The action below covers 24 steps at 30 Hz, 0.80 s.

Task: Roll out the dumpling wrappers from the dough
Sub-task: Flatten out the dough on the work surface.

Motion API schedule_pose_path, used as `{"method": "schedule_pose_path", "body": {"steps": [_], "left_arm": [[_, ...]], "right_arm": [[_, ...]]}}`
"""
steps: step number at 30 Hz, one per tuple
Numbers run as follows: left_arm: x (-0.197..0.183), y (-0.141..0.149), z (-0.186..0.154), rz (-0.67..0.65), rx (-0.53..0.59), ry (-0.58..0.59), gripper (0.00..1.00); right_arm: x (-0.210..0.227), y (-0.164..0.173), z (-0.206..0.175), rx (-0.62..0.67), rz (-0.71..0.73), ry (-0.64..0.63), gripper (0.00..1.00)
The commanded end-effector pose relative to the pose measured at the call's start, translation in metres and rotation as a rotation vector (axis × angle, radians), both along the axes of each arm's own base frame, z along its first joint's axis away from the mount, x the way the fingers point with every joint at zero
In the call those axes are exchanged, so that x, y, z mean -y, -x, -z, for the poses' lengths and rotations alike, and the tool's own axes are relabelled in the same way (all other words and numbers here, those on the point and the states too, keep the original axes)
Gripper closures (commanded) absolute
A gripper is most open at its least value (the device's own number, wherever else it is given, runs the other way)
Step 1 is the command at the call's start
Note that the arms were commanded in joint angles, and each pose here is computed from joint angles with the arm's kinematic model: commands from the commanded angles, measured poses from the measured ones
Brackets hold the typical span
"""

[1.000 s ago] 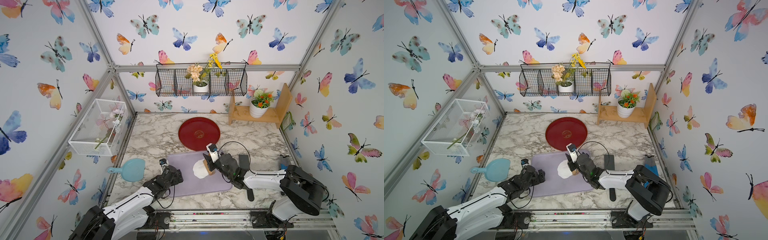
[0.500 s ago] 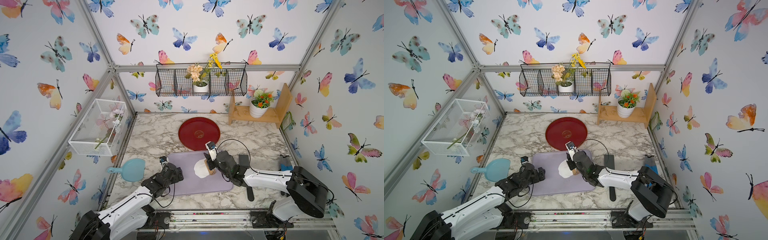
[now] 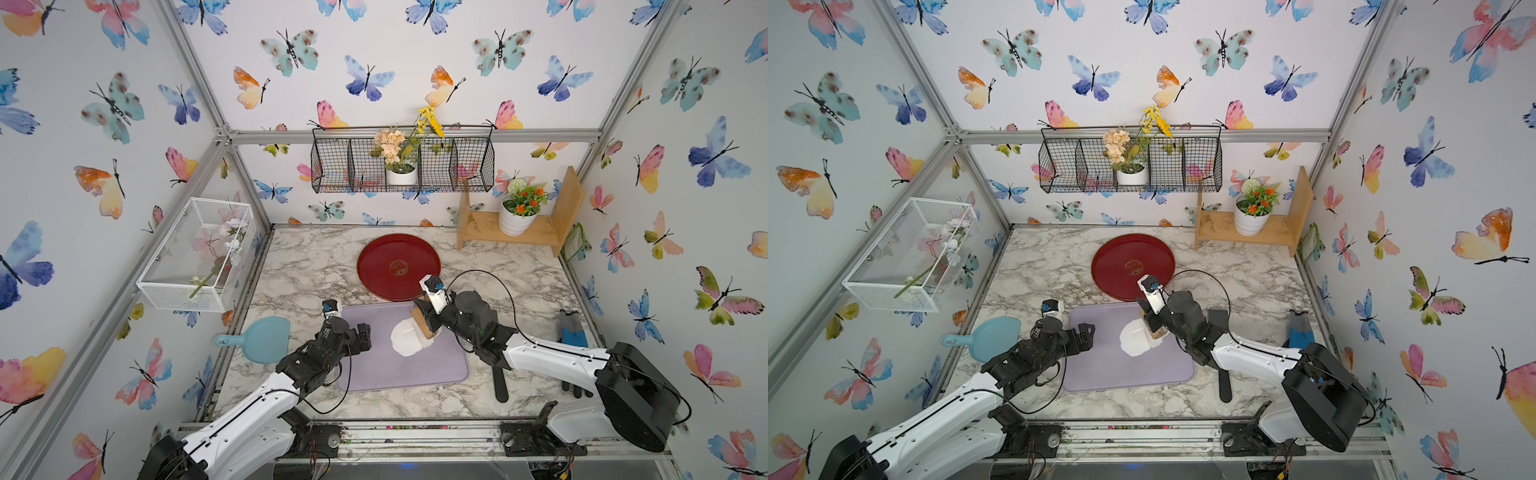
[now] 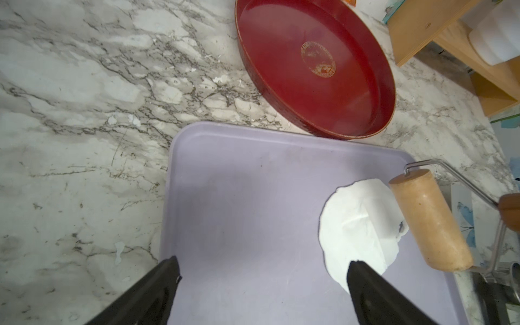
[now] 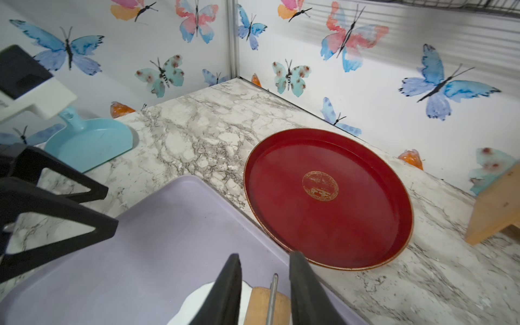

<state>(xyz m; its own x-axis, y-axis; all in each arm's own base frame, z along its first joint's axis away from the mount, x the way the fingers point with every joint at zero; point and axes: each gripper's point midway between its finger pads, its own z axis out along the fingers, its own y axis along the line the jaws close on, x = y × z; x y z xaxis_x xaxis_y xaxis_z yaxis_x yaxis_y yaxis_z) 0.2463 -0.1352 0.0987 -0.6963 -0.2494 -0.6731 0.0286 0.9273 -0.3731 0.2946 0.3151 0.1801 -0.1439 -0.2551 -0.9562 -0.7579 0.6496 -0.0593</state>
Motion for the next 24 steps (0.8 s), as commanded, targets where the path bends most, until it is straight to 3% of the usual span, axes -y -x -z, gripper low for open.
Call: {"method": "schedule_pose_path", "body": {"steps": [1,6,17,24], "left_arm": [[0.008,0.005,0.008,0.044,-0.021,0.034,0.01],[0.006,0.01,0.021,0.044,-0.053,0.03,0.01],[-0.019,0.016,0.056,-0.07,-0.152,0.018,0.06],[-0.016,0.01,0.059,-0.065,-0.171,0.046,0.07]], "right_arm": [[-0.007,0.005,-0.022,0.085,-0.172,-0.077,0.98],[-0.017,0.011,-0.016,0.152,-0.294,-0.02,0.98],[-0.034,0.013,0.019,0.132,-0.419,0.06,0.98],[-0.039,0.052,0.049,0.035,-0.621,0.063,0.98]]}}
